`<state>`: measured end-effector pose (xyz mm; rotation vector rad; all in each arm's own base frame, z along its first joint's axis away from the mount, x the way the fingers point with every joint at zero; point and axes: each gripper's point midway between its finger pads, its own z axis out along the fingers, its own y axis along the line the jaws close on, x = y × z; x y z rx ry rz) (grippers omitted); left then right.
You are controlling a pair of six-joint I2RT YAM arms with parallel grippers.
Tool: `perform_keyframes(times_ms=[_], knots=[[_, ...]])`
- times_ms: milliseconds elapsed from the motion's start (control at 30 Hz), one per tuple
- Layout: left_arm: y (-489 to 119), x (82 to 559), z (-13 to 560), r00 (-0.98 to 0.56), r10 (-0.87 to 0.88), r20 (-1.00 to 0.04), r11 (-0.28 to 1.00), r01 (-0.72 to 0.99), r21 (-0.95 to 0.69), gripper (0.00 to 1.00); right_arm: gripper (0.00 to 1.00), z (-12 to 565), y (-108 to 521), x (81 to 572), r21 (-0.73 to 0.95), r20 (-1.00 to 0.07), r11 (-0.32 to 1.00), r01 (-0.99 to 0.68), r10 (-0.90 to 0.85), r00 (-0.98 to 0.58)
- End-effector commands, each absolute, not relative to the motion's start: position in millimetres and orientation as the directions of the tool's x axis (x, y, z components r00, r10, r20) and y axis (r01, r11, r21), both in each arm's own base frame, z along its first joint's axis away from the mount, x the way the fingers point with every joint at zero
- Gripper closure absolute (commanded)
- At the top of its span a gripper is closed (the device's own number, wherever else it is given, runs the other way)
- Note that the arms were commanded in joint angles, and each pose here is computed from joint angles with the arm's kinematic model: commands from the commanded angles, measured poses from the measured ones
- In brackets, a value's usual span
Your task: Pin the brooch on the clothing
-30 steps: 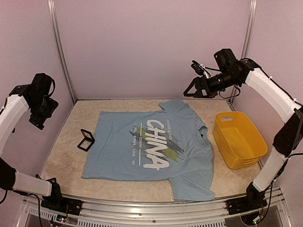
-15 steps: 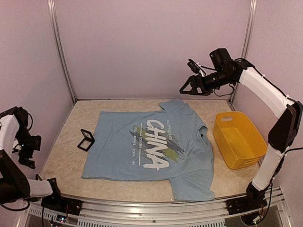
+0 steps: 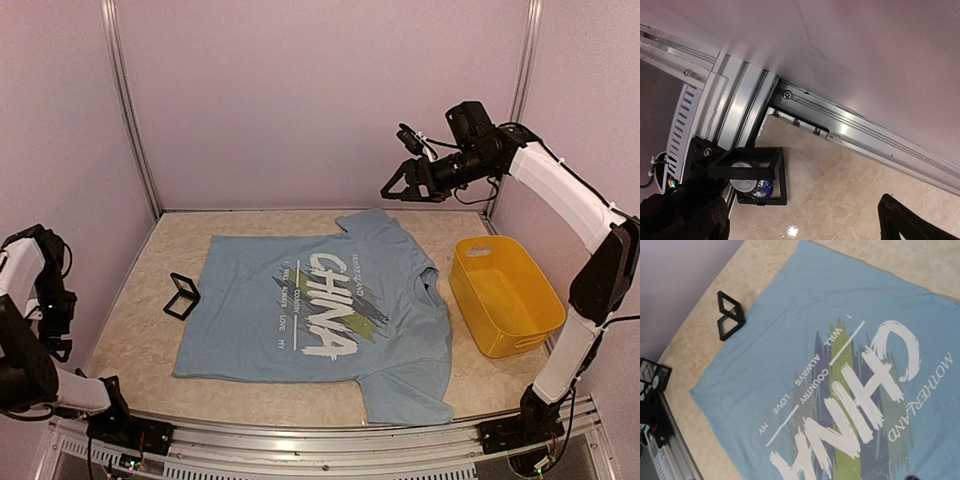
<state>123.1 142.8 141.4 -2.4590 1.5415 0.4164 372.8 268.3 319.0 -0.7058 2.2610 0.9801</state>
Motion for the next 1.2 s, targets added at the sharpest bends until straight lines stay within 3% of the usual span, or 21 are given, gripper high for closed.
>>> perform_keyframes(times_ms=[0, 167, 367, 467, 1167], knots=[[160.2, 105.6, 136.2, 0.256, -0.853, -0.454, -0.35, -0.927, 0.136, 0.01, 0.14, 330.3, 265.3, 361.5, 0.467, -0.695, 0.567, -0.679, -0.24, -0.678], [163.3, 87.2, 135.3, 0.364, -0.802, -0.473, -0.454, -0.886, 0.089, 0.01, 0.14, 326.4, 266.7, 359.4, 0.482, -0.685, 0.559, -0.675, -0.24, -0.688], [140.8, 90.3, 96.4, 0.467, -0.821, -0.329, -0.521, -0.848, 0.097, 0.01, 0.14, 326.5, 262.6, 354.9, 0.478, -0.68, 0.57, -0.668, -0.241, -0.692], [139.9, 90.8, 91.4, 0.515, -0.791, -0.329, -0.563, -0.824, 0.065, 0.01, 0.14, 327.8, 261.0, 352.2, 0.475, -0.679, 0.573, -0.667, -0.243, -0.693], [124.6, 87.1, 62.0, 0.506, -0.821, -0.264, -0.553, -0.819, 0.15, 0.01, 0.14, 337.6, 260.6, 356.9, 0.466, -0.683, 0.585, -0.664, -0.239, -0.69]])
